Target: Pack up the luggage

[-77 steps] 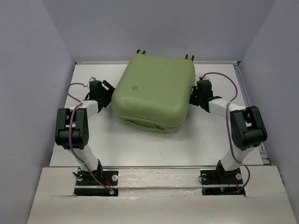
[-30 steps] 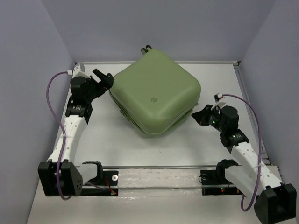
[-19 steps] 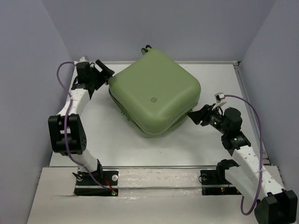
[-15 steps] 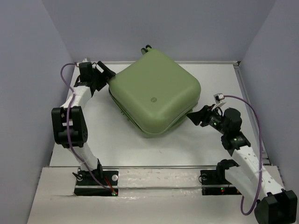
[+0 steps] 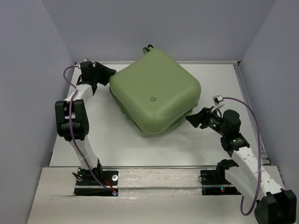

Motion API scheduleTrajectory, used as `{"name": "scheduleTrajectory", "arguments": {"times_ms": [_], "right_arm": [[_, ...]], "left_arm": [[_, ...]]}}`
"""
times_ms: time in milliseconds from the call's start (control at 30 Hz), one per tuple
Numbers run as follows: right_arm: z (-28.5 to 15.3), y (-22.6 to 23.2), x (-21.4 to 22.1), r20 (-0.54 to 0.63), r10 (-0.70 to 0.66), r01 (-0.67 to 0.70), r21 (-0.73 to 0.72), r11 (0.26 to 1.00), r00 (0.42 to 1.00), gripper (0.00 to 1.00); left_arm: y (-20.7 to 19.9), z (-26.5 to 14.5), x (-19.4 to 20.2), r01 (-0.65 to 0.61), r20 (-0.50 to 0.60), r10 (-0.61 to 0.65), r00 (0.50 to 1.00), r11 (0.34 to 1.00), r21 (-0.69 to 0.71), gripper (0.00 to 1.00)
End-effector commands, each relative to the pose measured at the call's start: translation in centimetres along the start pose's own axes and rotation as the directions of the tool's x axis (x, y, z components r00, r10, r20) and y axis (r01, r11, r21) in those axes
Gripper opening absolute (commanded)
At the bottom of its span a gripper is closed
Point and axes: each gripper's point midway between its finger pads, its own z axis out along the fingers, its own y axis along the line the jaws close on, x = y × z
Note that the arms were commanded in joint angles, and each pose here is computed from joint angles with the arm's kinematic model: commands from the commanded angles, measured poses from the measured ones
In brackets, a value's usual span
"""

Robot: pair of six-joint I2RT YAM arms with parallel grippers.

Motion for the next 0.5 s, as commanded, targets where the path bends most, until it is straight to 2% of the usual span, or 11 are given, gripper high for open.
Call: {"name": "scheduleTrajectory", "arguments": {"times_ms": [0,67,133,367,467], "right_arm": [[0.0,0.8,-1.0,0.042,-0.026,0.027,-0.040,0.999,0.999,0.65],[0.0,0.7,-1.1,0.045,-0.024,0.025,-0.030,0.999,0.999,0.69],[0.1,0.4,-1.0,0.044,-0.023,0.024,-0.021,1.000,0.999,0.73],[0.8,-0.6,0.0,0.000,-0.005,0.005,0.003,1.000,1.000,0.72],[1.2,-0.8,0.4,-0.022,-0.001,0.001,-0.004,1.000,1.000,0.73]], "left_arm": [[-7.3,-1.6,-1.7,-0.024,0.045,0.014,0.999,0.973,0.232,0.19],[-9.8,-3.2,-2.9,-0.053,0.084,0.031,0.996,0.960,0.276,0.06],[-12.2,-4.6,-4.0,-0.078,0.115,0.044,0.992,0.946,0.315,0.06],[-20.9,-10.7,-6.8,-0.163,0.185,0.090,0.979,0.889,0.428,0.06],[-22.6,-12.2,-7.2,-0.181,0.178,0.114,0.977,0.886,0.427,0.06]]}}
